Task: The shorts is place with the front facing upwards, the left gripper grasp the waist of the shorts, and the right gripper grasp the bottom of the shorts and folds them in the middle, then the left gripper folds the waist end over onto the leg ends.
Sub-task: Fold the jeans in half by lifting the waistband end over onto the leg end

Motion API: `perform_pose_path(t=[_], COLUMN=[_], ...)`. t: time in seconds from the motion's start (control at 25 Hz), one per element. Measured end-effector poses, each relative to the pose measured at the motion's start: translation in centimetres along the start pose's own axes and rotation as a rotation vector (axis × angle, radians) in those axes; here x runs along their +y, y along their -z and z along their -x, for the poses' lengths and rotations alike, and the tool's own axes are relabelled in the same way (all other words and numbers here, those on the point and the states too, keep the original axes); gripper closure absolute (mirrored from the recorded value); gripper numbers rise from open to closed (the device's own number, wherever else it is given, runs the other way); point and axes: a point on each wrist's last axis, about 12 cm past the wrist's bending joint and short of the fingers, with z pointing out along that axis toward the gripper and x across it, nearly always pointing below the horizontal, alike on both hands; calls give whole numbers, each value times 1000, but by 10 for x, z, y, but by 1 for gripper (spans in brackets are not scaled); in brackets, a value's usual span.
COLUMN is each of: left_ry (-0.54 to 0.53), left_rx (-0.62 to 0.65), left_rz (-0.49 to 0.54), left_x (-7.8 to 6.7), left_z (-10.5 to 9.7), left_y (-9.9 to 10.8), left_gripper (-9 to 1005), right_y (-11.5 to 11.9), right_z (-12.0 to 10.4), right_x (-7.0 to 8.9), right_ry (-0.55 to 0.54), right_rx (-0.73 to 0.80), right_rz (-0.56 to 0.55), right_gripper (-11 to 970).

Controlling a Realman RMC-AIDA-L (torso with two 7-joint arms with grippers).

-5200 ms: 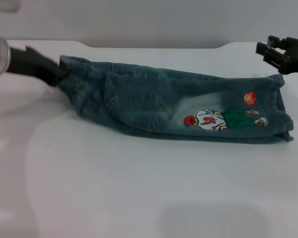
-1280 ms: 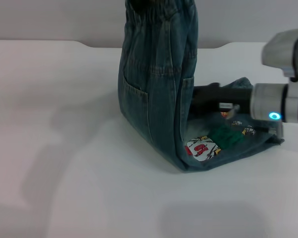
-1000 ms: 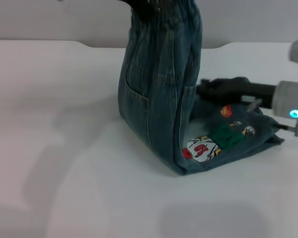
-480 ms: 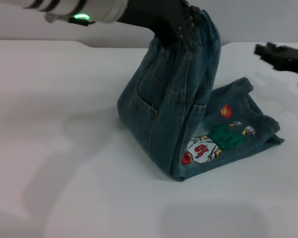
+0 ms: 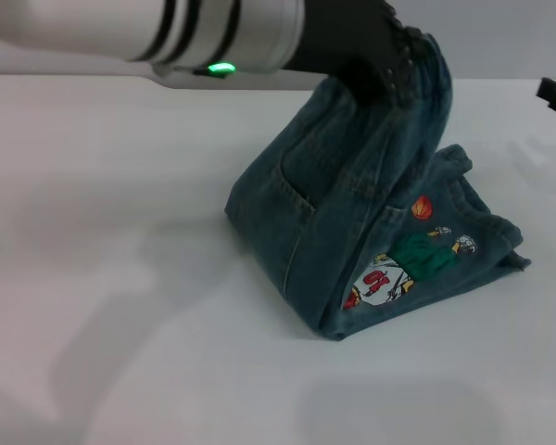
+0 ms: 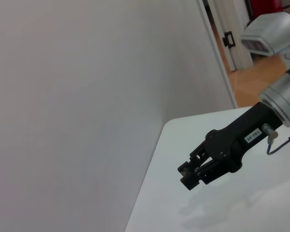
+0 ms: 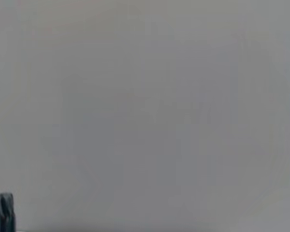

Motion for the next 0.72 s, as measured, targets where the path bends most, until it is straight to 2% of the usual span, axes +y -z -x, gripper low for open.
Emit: perform_pose_path(t=[0.2,0.72], left_ry=[13,51], left_rx=[-15,-72], left_rz=[-5,14], left_x=[-8,-24], left_z=[0,1], left_y=[-11,-39], left_gripper=[963,963], right_y=[10,19], right_z=[1,5], right_x=[-8,-16], right_ry=[-3,12], right_rx=[-6,1], right_rz=[-14,-18], right_gripper=[608,608])
